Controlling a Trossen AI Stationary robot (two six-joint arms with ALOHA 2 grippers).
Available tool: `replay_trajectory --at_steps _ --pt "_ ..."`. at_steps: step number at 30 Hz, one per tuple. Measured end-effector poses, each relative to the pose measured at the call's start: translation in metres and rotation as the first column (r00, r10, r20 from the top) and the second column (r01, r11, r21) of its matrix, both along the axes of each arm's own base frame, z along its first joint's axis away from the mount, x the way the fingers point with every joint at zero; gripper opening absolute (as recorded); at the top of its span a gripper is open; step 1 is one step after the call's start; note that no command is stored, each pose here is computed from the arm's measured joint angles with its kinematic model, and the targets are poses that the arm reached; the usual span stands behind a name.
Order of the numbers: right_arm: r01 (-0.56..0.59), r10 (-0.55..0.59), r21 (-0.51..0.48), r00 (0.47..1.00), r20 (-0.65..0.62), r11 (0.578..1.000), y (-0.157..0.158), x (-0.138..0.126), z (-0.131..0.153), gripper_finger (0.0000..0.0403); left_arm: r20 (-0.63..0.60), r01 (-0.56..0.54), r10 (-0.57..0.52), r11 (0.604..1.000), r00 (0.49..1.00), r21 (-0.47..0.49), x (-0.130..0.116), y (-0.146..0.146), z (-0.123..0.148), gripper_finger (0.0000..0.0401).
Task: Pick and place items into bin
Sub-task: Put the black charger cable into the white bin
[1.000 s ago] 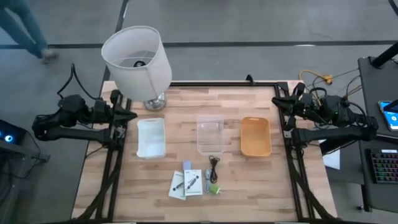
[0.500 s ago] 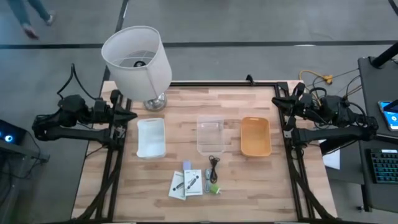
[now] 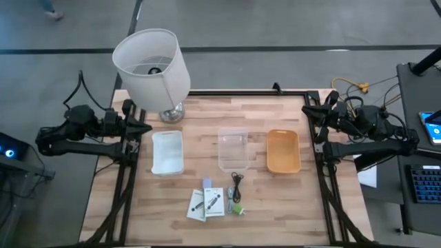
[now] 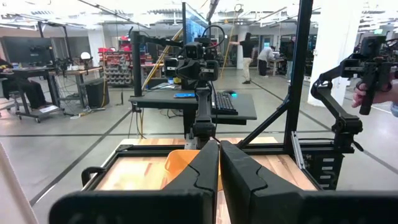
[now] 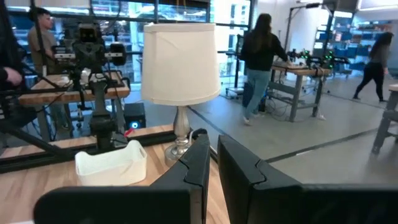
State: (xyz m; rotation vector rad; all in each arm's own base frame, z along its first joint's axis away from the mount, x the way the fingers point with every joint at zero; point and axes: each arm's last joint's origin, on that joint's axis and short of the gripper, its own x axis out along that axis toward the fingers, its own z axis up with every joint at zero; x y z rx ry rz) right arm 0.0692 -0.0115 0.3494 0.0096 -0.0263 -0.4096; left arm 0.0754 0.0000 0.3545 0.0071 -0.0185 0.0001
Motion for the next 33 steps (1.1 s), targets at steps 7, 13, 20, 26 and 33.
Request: replay_trajectory --at_steps 7,13,20,26,33 --pt "0.001 -0.001 -0.016 1.000 -0.007 1.000 0.000 0.000 0.000 0.0022 0.014 -0.039 0.038 0.999 0.999 0.031 0.000 0.001 0.001 0.0000" --pt "-0.004 0.000 0.088 0.999 0.048 0.996 0.000 0.002 0.001 0.0022 0.144 -0.024 0.034 0.997 0.989 -0.072 -0.001 0.001 0.014 0.0000" --pt "-0.031 -0.007 0.230 0.987 0.161 0.973 0.000 0.004 0.006 0.0022 0.378 0.049 0.033 0.978 0.925 -0.205 -0.008 0.001 0.036 0.0000" --pt "-0.072 -0.035 0.314 0.946 0.322 0.947 -0.001 0.002 0.018 0.0022 0.468 0.044 0.037 0.986 0.883 -0.161 -0.012 0.001 0.045 0.0000" --pt "-0.216 0.070 0.319 0.908 0.412 0.923 0.003 0.011 0.027 0.0022 0.473 0.013 0.057 0.989 0.879 -0.144 -0.003 0.002 0.047 0.0000"
